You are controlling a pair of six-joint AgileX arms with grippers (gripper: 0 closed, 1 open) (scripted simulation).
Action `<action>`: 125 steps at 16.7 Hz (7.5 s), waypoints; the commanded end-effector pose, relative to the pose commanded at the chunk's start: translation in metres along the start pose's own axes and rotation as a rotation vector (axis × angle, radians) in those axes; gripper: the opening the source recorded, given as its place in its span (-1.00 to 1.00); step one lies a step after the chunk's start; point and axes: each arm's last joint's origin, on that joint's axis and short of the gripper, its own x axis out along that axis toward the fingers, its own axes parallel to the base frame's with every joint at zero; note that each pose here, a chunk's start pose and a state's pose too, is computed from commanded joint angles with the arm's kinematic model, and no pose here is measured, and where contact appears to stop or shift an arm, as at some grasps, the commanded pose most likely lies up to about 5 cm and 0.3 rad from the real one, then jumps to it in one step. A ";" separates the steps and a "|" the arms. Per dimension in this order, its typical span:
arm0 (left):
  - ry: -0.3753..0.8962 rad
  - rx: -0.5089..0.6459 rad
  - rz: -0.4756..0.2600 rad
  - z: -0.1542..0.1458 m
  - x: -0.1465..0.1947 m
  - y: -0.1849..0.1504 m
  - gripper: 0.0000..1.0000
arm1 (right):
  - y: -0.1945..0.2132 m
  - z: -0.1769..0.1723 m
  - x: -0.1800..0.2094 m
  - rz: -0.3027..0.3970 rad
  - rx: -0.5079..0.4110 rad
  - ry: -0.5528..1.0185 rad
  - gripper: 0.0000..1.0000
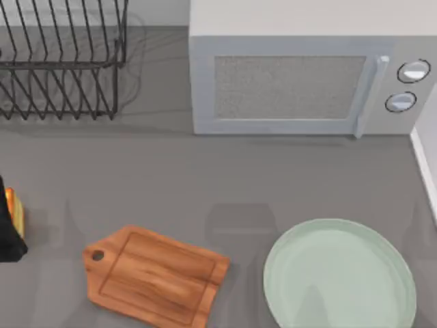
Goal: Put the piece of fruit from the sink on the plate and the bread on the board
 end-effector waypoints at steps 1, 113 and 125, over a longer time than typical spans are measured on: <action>0.000 0.000 0.000 0.000 0.000 0.000 1.00 | 0.000 0.000 0.000 0.000 0.000 0.000 1.00; 0.000 0.000 0.000 0.000 0.000 0.000 1.00 | -0.100 -0.027 0.334 -0.011 0.012 1.523 -1.00; 0.000 0.000 0.000 0.000 0.000 0.000 1.00 | 0.004 0.026 0.266 -0.126 0.084 1.629 -1.00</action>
